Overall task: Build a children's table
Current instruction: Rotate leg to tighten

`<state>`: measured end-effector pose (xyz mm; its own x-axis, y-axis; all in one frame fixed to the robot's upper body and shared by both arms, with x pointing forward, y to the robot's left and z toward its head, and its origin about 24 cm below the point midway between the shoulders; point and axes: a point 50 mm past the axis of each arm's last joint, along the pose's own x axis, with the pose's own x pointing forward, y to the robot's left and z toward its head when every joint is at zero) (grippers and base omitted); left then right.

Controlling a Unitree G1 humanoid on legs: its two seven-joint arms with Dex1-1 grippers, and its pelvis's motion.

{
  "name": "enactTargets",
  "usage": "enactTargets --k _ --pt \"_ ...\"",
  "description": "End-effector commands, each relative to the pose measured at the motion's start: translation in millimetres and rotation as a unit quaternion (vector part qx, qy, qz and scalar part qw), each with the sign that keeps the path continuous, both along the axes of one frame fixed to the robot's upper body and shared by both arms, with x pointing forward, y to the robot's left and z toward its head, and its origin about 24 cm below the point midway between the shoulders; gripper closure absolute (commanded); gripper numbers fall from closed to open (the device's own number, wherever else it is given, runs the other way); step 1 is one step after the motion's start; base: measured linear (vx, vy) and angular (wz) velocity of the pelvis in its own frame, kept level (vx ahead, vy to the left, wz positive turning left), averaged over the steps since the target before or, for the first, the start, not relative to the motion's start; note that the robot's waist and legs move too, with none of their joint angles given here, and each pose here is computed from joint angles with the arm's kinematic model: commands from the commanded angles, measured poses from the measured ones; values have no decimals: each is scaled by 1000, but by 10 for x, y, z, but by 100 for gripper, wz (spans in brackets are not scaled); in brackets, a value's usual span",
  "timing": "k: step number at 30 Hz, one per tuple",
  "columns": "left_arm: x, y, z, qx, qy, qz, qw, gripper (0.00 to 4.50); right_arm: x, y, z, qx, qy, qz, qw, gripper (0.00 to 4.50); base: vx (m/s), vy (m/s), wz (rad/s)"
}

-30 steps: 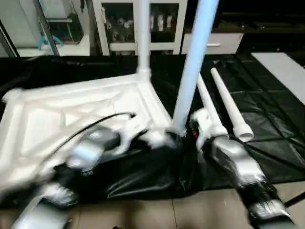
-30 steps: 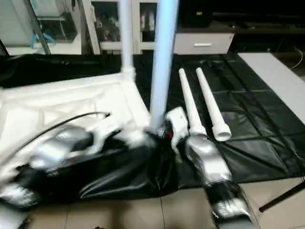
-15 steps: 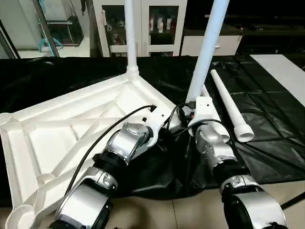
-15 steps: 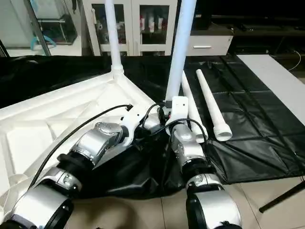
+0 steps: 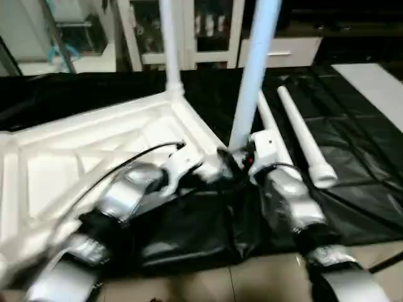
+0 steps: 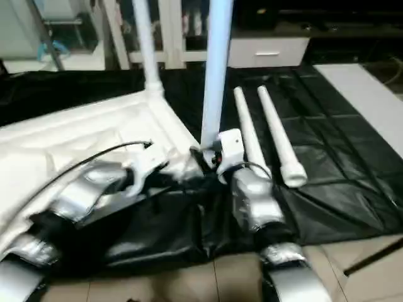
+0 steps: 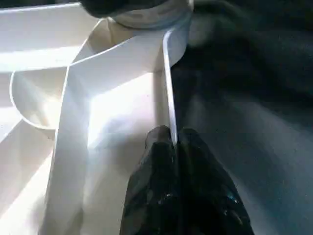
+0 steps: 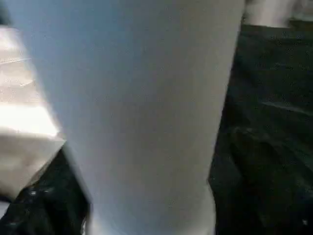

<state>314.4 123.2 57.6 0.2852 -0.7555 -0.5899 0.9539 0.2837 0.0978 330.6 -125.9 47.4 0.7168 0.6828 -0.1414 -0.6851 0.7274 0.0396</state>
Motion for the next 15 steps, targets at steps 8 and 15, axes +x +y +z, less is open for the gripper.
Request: enactTargets --k 8,15 --pt "-166 164 -97 24 56 -51 997 450 -293 -206 70 -17 24 149 988 24 0 0 0" --pt "-168 177 -94 26 58 -50 997 450 -381 -149 5 -31 51 184 981 24 0 0 0"
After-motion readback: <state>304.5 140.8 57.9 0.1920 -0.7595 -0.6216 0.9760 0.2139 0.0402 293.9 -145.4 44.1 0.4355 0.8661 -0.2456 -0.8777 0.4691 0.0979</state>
